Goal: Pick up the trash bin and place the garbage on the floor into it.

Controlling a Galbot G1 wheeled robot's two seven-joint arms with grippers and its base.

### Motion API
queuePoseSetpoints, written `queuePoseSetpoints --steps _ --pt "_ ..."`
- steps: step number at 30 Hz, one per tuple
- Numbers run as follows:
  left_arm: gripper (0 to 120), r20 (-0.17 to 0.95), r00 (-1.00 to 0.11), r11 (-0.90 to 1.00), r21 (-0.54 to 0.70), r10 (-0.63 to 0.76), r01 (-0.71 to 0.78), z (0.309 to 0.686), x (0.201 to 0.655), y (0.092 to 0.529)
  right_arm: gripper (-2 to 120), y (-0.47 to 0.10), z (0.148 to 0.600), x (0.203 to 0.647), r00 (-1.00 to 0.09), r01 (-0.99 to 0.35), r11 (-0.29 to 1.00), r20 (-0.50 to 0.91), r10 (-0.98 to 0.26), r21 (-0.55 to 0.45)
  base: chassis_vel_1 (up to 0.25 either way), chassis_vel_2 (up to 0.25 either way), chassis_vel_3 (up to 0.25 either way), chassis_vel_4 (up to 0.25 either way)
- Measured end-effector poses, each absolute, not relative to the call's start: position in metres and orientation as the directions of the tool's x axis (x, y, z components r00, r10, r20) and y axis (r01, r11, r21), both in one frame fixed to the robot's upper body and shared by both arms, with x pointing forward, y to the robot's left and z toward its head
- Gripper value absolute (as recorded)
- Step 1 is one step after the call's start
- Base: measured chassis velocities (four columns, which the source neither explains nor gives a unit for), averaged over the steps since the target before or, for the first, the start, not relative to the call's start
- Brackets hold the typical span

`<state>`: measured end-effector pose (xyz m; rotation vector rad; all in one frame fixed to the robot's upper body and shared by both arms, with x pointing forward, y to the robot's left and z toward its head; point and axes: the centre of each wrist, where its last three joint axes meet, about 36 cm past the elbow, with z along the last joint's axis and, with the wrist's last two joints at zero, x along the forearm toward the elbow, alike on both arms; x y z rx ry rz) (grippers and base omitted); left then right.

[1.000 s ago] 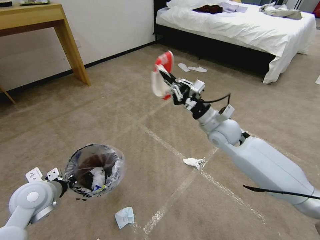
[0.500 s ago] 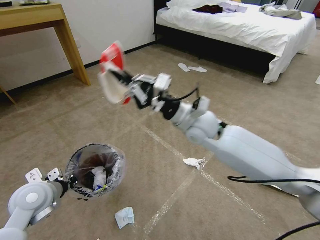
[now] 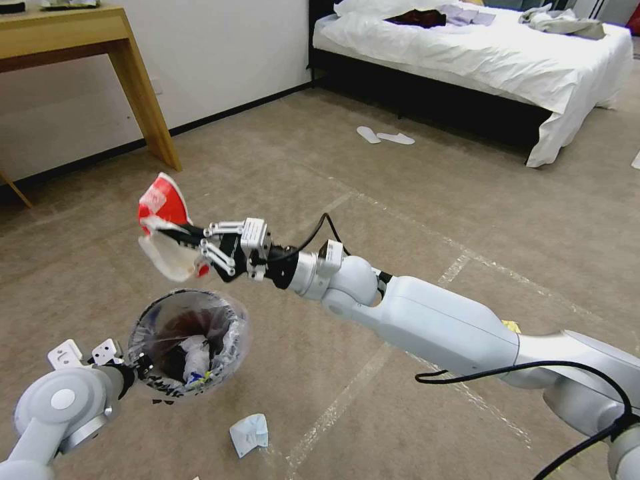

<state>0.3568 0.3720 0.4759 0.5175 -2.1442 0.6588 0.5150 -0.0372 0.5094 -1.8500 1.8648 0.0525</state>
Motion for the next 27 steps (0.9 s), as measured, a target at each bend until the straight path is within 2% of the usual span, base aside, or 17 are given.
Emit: queuePoseSetpoints --steps 15,27 --pt "0 0.800 -0.584 0.782 -0.276 -0.135 -0.559 0.475 0.361 0.372 0 -0.041 0.484 0.498 0.180 -0.944 -0.076 -0.307 -0.935 -0.321 0.000 0.000 0.000 0.000" --pt "0 0.792 -0.597 0.788 -0.284 -0.128 -0.546 0.482 0.353 0.366 0 -0.042 0.439 0.505 0.152 -0.955 -0.077 -0.249 -0.956 -0.285 0.000 0.000 0.000 0.000"
